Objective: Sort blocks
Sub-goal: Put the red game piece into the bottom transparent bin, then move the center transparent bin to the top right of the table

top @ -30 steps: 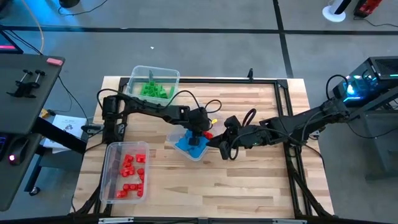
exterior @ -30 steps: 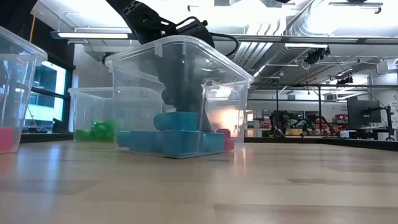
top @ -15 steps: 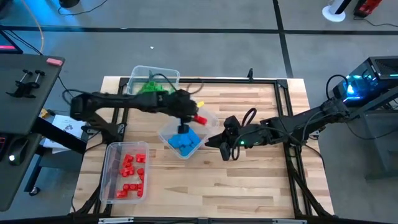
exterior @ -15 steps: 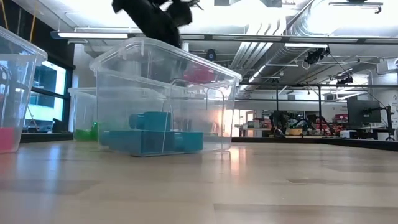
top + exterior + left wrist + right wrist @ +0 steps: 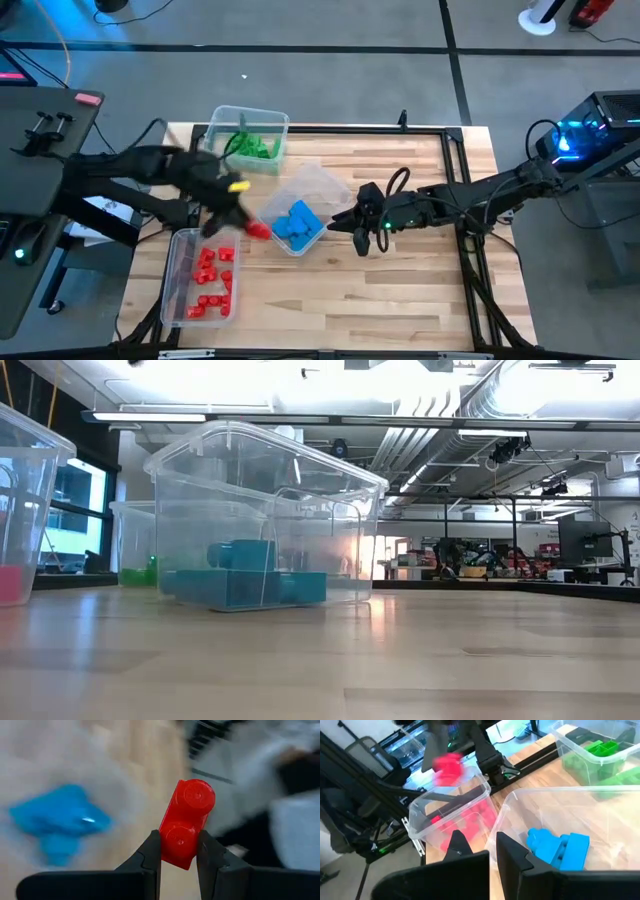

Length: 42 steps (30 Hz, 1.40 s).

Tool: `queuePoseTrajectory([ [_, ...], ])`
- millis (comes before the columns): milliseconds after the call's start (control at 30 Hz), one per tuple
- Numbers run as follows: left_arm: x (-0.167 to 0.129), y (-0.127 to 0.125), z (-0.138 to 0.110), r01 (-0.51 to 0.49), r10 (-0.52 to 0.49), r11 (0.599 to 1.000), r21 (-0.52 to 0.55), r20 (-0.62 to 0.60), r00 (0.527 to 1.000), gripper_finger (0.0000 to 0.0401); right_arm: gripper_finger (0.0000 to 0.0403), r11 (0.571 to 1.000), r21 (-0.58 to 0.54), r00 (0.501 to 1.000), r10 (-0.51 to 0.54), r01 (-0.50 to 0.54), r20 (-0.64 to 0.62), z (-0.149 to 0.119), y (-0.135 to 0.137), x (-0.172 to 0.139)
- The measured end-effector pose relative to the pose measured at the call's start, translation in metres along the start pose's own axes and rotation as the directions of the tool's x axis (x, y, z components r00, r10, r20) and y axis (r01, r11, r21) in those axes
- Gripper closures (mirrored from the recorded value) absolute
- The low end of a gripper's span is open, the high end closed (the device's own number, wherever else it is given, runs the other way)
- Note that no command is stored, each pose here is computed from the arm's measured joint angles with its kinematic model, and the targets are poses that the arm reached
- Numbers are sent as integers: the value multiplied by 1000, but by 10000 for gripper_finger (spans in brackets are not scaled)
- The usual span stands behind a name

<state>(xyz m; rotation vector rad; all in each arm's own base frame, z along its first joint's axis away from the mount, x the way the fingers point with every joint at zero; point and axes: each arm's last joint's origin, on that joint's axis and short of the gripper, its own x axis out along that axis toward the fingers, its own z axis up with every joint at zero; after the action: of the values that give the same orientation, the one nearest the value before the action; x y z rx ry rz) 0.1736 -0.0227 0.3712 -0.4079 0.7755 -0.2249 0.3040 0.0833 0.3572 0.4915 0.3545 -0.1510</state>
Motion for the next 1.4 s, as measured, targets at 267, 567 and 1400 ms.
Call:
queuePoseTrajectory([
  [267, -2, -54, -51, 77, -173, 957, -279, -338, 925, 353, 402, 997, -59, 998, 45, -47, -38, 6, -9, 4],
  [567, 12, -66, -93, -391, 222, 898, -202, -558, 799, 319, 402, 995, -84, 998, 53, -57, -46, 12, -17, 7],
  [1400, -26, -39, -48, -497, 519, 855, -151, 292, 803, 201, 403, 925, -3, 866, -356, 380, -352, 15, -130, 101],
])
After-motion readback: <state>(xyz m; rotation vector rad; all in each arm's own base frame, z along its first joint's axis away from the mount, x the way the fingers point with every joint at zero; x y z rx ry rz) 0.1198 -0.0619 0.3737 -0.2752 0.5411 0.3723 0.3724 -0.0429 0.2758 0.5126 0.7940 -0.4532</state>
